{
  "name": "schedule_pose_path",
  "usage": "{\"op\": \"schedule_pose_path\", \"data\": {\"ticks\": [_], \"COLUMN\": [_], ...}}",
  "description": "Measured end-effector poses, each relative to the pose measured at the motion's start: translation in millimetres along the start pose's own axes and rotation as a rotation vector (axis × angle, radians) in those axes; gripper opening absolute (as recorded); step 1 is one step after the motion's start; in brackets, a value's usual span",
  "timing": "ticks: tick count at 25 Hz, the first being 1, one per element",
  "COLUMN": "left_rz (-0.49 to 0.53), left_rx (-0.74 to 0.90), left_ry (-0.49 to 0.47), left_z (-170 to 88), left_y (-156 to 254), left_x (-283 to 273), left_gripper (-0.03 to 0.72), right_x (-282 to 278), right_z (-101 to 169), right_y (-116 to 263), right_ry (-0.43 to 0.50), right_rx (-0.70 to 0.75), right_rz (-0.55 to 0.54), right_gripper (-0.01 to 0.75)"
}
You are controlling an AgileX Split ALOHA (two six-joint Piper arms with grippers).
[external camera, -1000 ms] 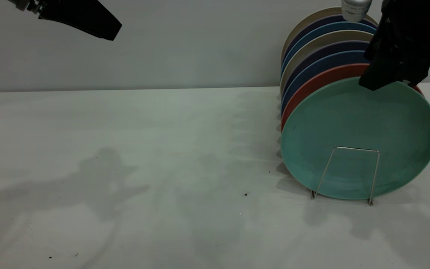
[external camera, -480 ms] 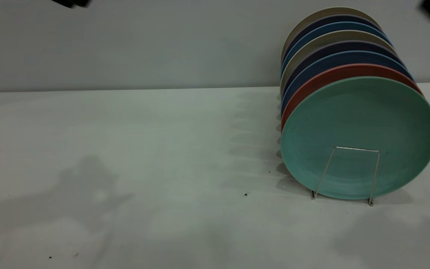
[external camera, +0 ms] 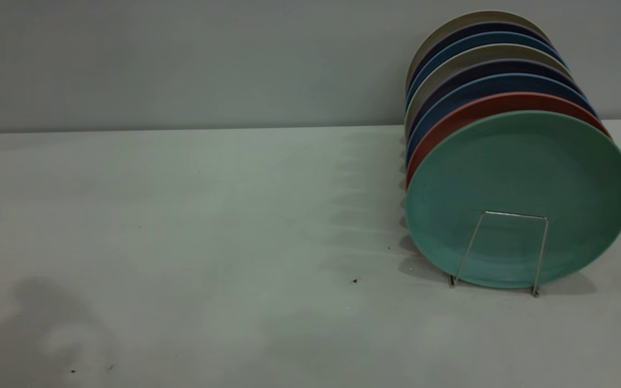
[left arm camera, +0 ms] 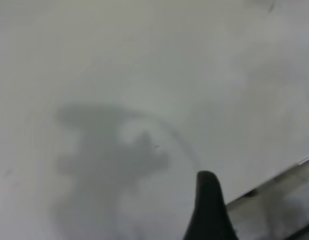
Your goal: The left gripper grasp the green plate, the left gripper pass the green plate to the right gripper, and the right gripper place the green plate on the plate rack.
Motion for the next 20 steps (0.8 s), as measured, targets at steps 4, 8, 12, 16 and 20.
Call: {"op": "schedule_pose_path", "data": {"ticks": [4,8,12,16,20], "left_rz": [-0.051,-0.087,-0.051,0.043,0.118], "left_rx": [-0.073,-0.094,-0.117,-0.149,-0.183], "left_ry": [-0.056,-0.060,-0.055,-0.045,-0.065], "left_z": [0.8,-4.5,-8.6,-11.2,-11.6], "left_y": [7.1,20.3,53.3,102.7,157.0], "left_x": [-19.0,-30.4,-21.9,3.3,26.5], "left_gripper": [0.564,0.564,0.564,0.564,0.564], "right_x": [15.6,24.4,17.8,12.4,11.7], "right_z": [-2.1,2.3,6.6,16.1,21.3], "right_y": [47.5,79.9,86.1,87.5,86.8], "right_ry": [0.086,0.115,0.120,0.079,0.048], "right_rx": [0.098,0.151,0.123,0.026,-0.019], "right_rz": [0.048,0.023,-0.112,-0.184,-0.199], "right_gripper": [0.458,0.458,0.458,0.458,0.458]}}
Point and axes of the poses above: a point on each arm's last joint axis where the gripper is mounted, x pointing out along that axis toward the gripper, z along the wrist's bending axis when the last joint is at zero, y = z × x, the point moved 5 cm from there along x, pointing out along that axis toward the gripper, and after that the axes turned 8 degrees about -x, right-handed, at the moved point
